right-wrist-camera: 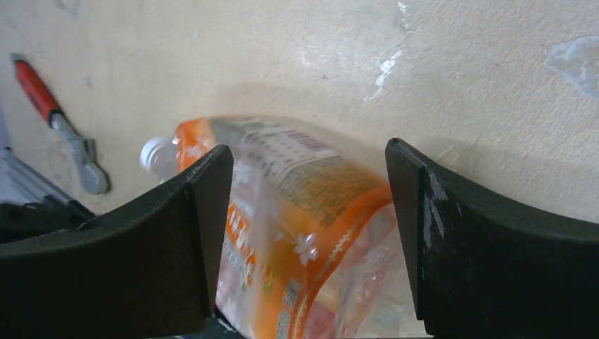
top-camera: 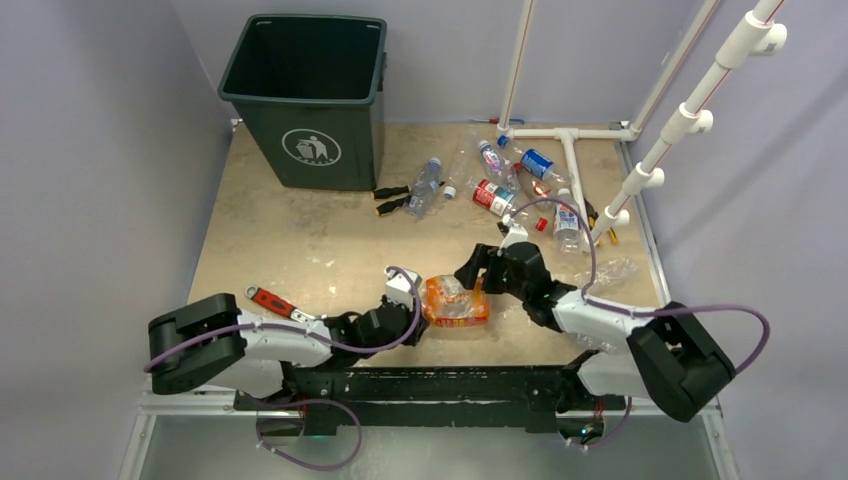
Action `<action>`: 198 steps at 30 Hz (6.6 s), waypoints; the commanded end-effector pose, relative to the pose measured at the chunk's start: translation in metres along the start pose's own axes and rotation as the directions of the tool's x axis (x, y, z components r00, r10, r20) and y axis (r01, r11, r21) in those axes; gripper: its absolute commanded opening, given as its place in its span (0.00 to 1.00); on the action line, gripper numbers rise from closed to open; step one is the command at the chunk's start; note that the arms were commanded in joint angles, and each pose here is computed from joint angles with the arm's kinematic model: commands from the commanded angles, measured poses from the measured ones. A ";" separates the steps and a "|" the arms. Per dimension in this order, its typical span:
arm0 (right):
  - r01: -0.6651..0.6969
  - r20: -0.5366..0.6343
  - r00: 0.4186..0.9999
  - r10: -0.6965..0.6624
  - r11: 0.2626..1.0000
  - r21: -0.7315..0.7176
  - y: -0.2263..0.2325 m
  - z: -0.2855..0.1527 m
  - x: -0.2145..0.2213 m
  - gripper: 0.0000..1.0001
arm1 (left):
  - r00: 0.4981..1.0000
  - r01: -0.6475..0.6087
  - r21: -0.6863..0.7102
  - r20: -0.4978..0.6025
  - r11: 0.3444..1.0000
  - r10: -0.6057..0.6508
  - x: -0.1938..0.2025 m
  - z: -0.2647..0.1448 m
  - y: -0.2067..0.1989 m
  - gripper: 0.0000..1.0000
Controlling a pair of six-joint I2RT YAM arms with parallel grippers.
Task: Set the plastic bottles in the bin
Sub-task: Pick up the plastic bottle at the center of the board, then place the plastic bottle in the trash bin.
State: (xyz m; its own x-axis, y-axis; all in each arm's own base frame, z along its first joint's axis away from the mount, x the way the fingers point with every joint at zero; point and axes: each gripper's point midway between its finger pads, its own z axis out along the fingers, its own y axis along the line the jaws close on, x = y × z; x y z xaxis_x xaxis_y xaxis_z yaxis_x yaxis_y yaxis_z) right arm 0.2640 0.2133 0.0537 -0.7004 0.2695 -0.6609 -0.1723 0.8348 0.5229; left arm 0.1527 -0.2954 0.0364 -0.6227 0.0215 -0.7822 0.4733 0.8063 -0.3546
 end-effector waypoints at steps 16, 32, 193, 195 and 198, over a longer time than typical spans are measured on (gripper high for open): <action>-0.126 0.080 0.988 0.131 0.990 -0.056 0.017 -0.034 -0.010 0.91 | 0.965 0.201 -0.118 0.195 0.972 -0.176 -0.091 0.028 0.035 0.42; -0.123 0.063 0.990 0.122 0.992 0.009 0.007 0.006 -0.030 0.94 | 0.935 0.277 0.035 0.220 0.960 -0.278 -0.118 0.030 0.007 0.76; -0.043 0.049 0.993 0.108 0.714 -0.698 0.069 -0.133 0.038 0.98 | 0.117 0.253 -0.465 0.885 0.848 0.451 -0.646 -0.208 0.132 0.00; -0.032 0.060 0.993 0.104 0.716 -0.698 0.070 -0.132 0.036 0.98 | 0.143 0.278 -0.482 0.876 0.831 0.460 -0.642 -0.196 0.147 0.00; -0.027 0.058 0.994 0.093 0.714 -0.699 0.070 -0.131 0.037 0.98 | 0.200 0.287 -0.475 0.879 0.832 0.433 -0.637 -0.173 0.175 0.00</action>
State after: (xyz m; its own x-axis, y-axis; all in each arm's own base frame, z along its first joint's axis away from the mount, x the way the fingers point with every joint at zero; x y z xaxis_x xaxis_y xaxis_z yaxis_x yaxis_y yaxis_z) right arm 0.1391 0.2225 0.1824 -0.6429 0.3935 -0.6571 -0.6307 0.2149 0.7457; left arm 0.5084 -0.0602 0.5694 0.6136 -0.0708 -0.7865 -0.1741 0.9593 -0.2222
